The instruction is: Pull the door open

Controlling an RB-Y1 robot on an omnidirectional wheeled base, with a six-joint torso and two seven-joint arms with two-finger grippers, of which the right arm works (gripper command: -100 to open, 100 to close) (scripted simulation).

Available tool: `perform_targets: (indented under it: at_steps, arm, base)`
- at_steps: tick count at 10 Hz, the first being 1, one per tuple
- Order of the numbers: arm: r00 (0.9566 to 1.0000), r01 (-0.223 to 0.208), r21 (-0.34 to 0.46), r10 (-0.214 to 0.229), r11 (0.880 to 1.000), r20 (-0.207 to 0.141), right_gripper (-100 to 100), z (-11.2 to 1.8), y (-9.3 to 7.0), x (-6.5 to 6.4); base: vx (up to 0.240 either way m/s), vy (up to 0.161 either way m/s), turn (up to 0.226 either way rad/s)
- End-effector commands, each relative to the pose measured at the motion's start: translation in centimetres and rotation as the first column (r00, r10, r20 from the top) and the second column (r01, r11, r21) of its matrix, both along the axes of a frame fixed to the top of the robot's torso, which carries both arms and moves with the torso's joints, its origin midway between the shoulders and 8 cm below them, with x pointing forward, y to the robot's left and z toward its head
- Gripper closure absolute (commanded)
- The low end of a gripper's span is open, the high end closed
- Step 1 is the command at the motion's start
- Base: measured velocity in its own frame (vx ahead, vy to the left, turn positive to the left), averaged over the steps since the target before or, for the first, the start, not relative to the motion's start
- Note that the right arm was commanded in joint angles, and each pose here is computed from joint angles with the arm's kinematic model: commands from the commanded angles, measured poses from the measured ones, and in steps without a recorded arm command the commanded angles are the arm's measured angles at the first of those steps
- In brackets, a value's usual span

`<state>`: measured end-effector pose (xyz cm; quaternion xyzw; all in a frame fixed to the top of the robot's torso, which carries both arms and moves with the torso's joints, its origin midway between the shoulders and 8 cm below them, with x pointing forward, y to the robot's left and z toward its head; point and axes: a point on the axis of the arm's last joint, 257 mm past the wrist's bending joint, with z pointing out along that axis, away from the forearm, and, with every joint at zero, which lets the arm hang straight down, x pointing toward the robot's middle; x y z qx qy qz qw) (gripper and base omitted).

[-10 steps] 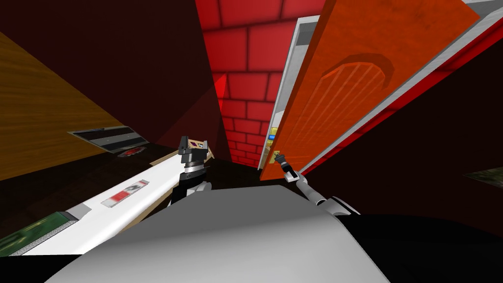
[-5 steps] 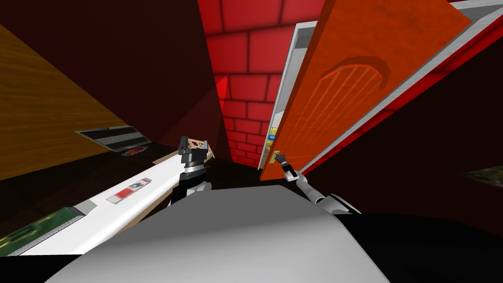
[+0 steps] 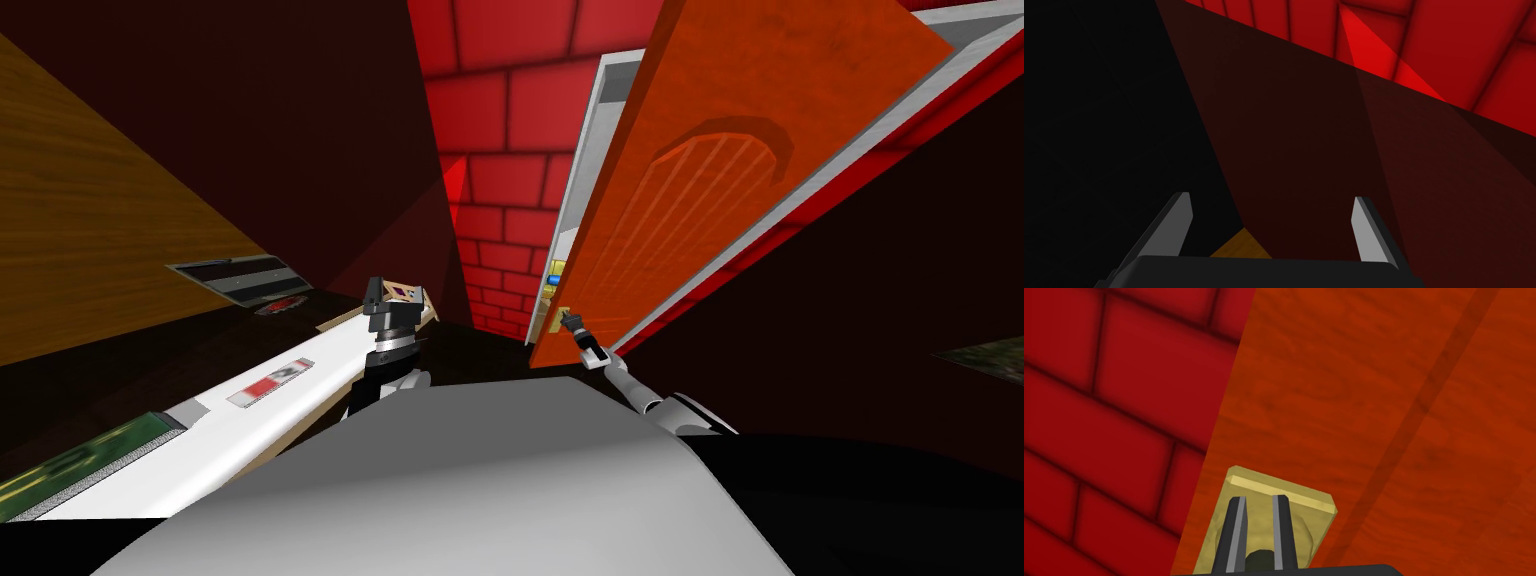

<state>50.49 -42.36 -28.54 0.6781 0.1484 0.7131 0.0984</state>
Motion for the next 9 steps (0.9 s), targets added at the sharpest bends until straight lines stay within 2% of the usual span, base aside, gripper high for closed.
perform_targets:
  at_steps: [1,3,5,6,9]
  arm:
    - [0.9992,0.010,0.059,-0.008,0.998,-0.039,100,-1.3,-0.2,-0.6]
    - [0.9990,0.013,0.104,-0.009,0.995,-0.043,100,-1.3,-0.4,-0.6]
    - [0.9988,0.018,0.170,-0.010,0.985,-0.048,100,-1.2,-0.7,-0.6]
    - [0.9999,0.004,0.172,-0.001,0.985,-0.017,-100,0.1,-0.9,-0.2]
    - [0.9994,-0.004,0.229,0.011,0.974,-0.031,-100,-0.3,-0.9,-0.9]
  base:
    - [-0.028,-0.004,0.019]
    - [-0.030,-0.007,0.021]
    - [-0.021,-0.002,0.012]
    - [-0.075,0.005,-0.035]
    - [-0.150,0.017,-0.061]
